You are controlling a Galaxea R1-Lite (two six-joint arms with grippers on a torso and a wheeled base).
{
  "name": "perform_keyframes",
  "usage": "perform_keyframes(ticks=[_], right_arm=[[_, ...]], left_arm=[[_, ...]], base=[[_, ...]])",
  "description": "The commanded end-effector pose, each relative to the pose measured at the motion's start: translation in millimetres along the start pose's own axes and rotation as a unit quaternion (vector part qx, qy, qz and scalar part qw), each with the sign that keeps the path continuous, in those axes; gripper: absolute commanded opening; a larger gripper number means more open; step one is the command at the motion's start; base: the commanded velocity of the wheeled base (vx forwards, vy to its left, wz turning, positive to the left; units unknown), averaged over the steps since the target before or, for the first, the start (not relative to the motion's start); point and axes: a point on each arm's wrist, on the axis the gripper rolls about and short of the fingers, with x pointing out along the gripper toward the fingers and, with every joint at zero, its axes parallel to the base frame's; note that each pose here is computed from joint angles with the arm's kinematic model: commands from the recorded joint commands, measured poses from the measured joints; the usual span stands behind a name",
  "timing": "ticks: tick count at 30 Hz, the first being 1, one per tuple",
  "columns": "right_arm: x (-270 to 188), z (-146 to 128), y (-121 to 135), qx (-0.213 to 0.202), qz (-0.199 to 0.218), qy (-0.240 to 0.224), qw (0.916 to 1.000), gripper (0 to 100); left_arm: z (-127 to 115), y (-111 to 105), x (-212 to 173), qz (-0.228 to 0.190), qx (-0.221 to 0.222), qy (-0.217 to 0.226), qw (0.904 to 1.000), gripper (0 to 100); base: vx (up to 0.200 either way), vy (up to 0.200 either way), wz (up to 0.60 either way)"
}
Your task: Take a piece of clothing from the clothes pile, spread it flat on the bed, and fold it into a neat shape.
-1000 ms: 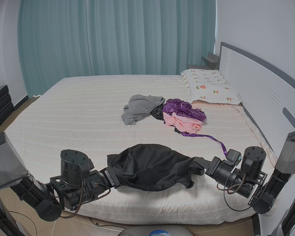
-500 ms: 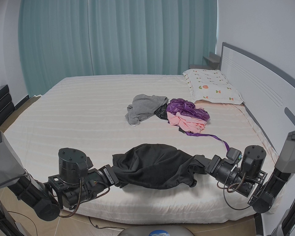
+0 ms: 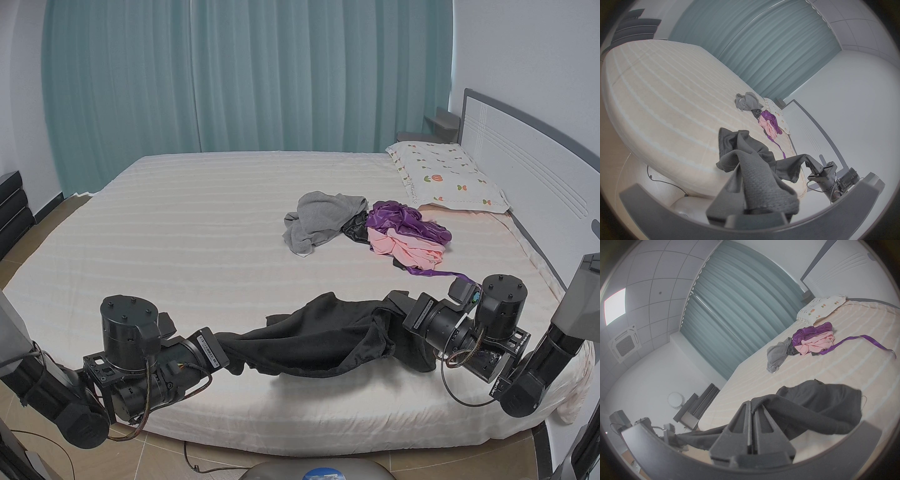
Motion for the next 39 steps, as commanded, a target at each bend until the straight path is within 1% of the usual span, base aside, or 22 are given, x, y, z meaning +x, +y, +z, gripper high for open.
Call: perform_keyframes(ticks=[1, 4, 8, 13, 25, 39], right_arm=[[2, -7, -9, 0.01, -0.022, 0.004, 0.9997, 0], [1, -9, -12, 0.025, -0.026, 0.005, 0.9993, 0], [-3, -12, -15, 0.033, -0.033, 0.01, 0.9989, 0], [-9, -13, -16, 0.042, -0.026, 0.003, 0.9988, 0], [-10, -9, -19, 0.044, -0.028, -0.005, 0.9986, 0], [-9, -9, -17, 0.043, -0.024, -0.006, 0.9988, 0]], left_arm=[[-1, 6, -9, 0.007, -0.002, 0.0, 1.0, 0], [1, 9, -10, 0.011, -0.006, -0.002, 0.9999, 0], [1, 10, -10, 0.012, -0.007, 0.0, 0.9999, 0], [1, 9, -11, 0.011, -0.007, -0.001, 0.9999, 0], [-2, 11, -11, 0.015, -0.006, 0.005, 0.9999, 0], [-2, 11, -11, 0.016, -0.006, 0.005, 0.9998, 0]], base=[[0.0, 0.2, 0.0], [0.0, 0.2, 0.0], [0.0, 0.2, 0.0], [0.0, 0.2, 0.0], [0.0, 0.2, 0.0], [0.0, 0.2, 0.0]])
